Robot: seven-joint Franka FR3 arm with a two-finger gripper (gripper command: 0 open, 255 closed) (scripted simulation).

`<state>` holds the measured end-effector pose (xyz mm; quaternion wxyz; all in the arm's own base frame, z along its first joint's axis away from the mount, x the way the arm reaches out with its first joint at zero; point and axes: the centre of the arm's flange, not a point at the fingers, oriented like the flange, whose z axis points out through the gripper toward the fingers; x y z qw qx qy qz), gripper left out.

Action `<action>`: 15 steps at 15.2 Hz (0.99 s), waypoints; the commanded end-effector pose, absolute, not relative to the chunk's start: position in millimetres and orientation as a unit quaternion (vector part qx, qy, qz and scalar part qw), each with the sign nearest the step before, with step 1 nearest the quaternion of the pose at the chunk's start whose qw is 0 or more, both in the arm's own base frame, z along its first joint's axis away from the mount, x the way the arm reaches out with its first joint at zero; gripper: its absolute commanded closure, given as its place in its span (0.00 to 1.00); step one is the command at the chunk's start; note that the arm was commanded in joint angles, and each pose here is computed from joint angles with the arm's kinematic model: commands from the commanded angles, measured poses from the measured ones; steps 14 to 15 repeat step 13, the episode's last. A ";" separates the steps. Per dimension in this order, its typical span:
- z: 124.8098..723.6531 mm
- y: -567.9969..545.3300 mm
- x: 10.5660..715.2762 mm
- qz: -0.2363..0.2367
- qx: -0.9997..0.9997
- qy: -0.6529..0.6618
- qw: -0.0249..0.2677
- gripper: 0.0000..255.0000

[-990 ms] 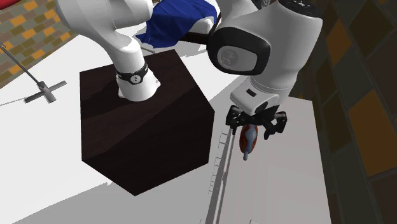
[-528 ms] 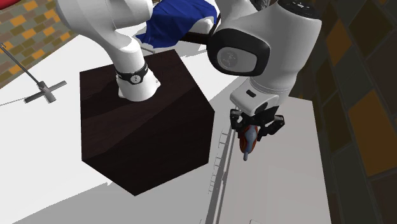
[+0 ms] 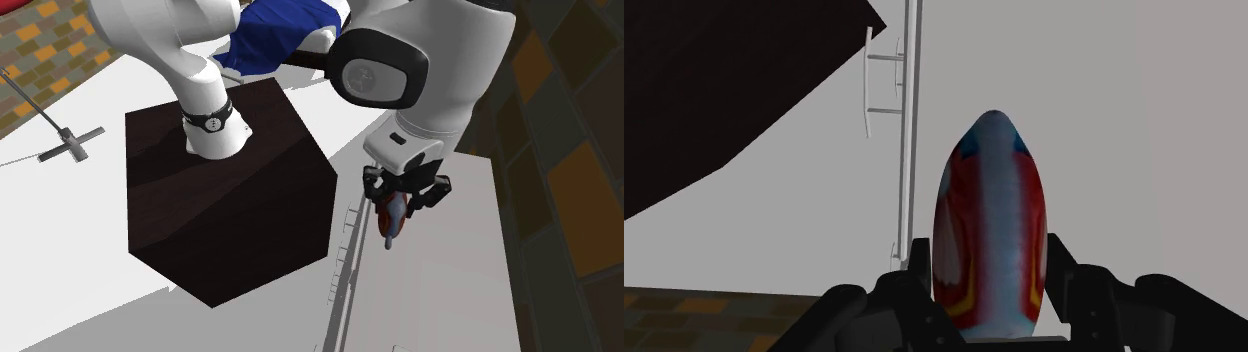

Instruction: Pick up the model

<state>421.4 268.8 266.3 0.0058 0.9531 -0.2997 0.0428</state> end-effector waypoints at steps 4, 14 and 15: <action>292.6 268.7 420.9 0.043 0.953 -0.300 0.006 1.00; 330.3 268.7 420.9 0.043 0.953 -0.300 0.006 1.00; 330.3 268.7 420.9 0.043 0.953 -0.300 0.006 1.00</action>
